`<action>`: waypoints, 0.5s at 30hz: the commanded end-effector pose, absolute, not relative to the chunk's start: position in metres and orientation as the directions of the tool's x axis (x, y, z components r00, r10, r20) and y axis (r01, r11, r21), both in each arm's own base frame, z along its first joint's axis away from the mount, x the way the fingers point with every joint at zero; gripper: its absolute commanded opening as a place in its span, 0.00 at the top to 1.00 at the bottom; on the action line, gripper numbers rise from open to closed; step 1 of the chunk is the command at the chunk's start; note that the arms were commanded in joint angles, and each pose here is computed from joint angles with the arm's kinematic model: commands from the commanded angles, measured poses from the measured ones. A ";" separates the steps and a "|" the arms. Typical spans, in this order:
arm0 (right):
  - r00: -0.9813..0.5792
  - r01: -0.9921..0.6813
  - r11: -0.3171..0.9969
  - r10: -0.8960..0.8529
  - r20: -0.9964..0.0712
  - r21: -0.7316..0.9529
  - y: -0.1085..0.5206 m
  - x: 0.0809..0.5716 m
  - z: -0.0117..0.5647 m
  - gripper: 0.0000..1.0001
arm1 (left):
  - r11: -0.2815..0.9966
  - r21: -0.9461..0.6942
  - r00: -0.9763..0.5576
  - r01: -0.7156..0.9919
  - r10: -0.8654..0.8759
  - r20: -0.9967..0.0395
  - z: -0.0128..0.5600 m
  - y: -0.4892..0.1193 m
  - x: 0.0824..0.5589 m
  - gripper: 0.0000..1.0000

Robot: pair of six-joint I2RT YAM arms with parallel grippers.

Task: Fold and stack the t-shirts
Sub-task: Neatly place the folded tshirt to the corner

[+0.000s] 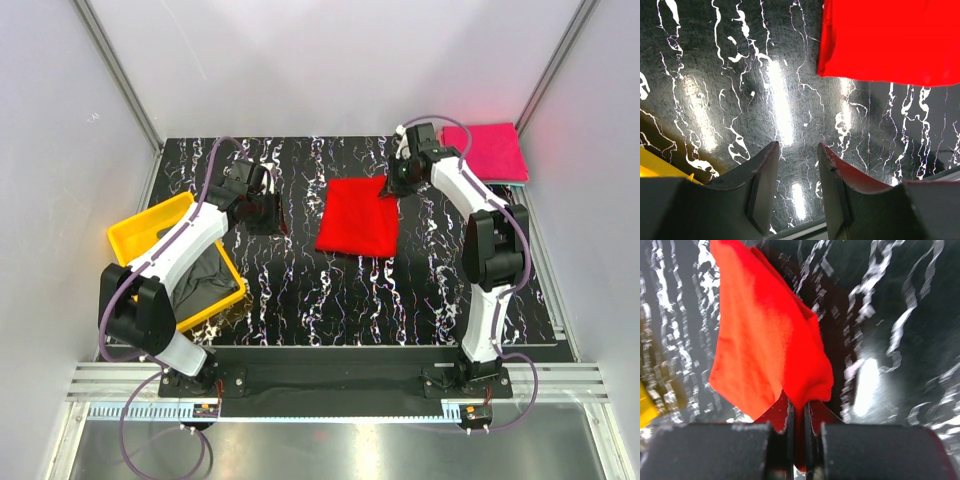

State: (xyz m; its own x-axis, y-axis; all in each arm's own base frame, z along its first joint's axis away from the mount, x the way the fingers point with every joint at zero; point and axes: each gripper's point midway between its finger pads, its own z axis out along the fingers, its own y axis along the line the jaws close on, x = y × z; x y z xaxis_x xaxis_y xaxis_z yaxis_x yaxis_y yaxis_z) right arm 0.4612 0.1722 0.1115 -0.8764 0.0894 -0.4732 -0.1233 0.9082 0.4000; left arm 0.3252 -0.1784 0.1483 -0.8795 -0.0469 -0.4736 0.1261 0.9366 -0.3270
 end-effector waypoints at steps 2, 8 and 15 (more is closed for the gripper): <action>-0.826 -0.240 0.937 -0.060 -0.560 0.254 0.140 0.491 0.130 1.00 | 0.933 -0.329 -0.859 0.146 -0.045 -0.510 0.159 -0.178 0.331 0.58; -0.766 -0.282 0.955 -0.169 -0.620 0.088 0.097 0.522 0.144 1.00 | 0.921 -0.349 -0.860 0.174 -0.030 -0.510 0.161 -0.182 0.327 0.58; -0.757 -0.258 0.965 -0.231 -0.612 -0.046 0.036 0.548 0.140 1.00 | 0.877 -0.431 -0.874 0.211 -0.028 -0.486 0.160 -0.198 0.316 0.58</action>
State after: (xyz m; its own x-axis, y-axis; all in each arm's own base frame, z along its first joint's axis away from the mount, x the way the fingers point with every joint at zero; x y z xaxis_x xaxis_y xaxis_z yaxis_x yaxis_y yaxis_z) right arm 0.5376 0.0706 0.1325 -0.7791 -0.1515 -0.6083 -0.2461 0.9664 0.0745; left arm 0.3175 -0.1863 0.1438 -0.8938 -0.0338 -0.4471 0.1506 0.9166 -0.3703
